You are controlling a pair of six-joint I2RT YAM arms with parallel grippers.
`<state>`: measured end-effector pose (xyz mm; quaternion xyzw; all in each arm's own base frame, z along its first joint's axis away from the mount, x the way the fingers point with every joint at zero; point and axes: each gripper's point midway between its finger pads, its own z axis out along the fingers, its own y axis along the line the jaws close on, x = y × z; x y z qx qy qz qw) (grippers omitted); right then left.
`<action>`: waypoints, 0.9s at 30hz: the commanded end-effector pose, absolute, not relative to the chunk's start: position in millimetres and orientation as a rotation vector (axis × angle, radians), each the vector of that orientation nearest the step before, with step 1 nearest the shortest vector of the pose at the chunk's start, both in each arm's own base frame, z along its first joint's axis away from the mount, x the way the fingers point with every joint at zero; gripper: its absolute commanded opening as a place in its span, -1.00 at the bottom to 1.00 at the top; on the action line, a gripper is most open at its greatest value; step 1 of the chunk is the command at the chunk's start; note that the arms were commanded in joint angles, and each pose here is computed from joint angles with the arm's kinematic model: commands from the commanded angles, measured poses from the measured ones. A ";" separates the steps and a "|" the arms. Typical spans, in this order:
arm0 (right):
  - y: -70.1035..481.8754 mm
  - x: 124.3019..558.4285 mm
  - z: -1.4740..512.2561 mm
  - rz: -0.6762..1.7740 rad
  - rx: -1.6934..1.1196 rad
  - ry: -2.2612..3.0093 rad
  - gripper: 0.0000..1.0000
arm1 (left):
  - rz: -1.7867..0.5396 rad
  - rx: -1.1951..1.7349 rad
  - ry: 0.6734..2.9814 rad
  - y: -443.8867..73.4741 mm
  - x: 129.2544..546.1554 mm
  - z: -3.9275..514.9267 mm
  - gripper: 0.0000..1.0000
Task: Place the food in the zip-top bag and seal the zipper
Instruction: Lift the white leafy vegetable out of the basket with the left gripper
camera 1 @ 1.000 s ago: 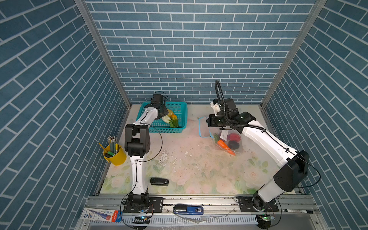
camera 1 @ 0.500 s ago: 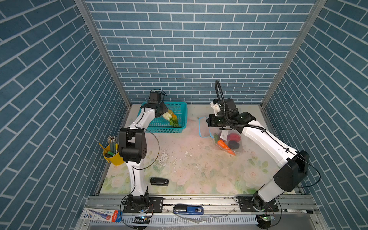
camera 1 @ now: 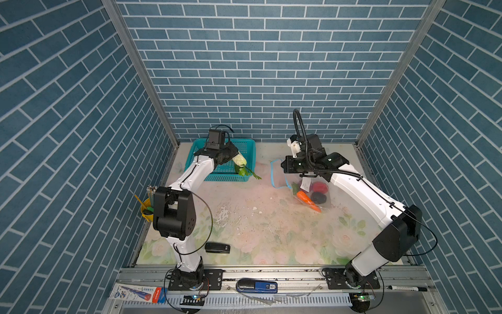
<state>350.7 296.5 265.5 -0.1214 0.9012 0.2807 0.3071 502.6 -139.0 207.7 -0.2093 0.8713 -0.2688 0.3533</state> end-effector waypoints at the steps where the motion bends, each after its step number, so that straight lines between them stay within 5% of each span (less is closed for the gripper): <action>1: 303.2 357.7 291.6 0.793 -0.307 2.322 -1.00 | -0.793 -0.537 2.155 -154.8 498.4 229.2 -0.24; 27: 306.8 358.4 285.3 0.807 -0.293 2.348 -1.00 | -0.979 -0.472 1.917 -198.8 457.8 283.5 -0.24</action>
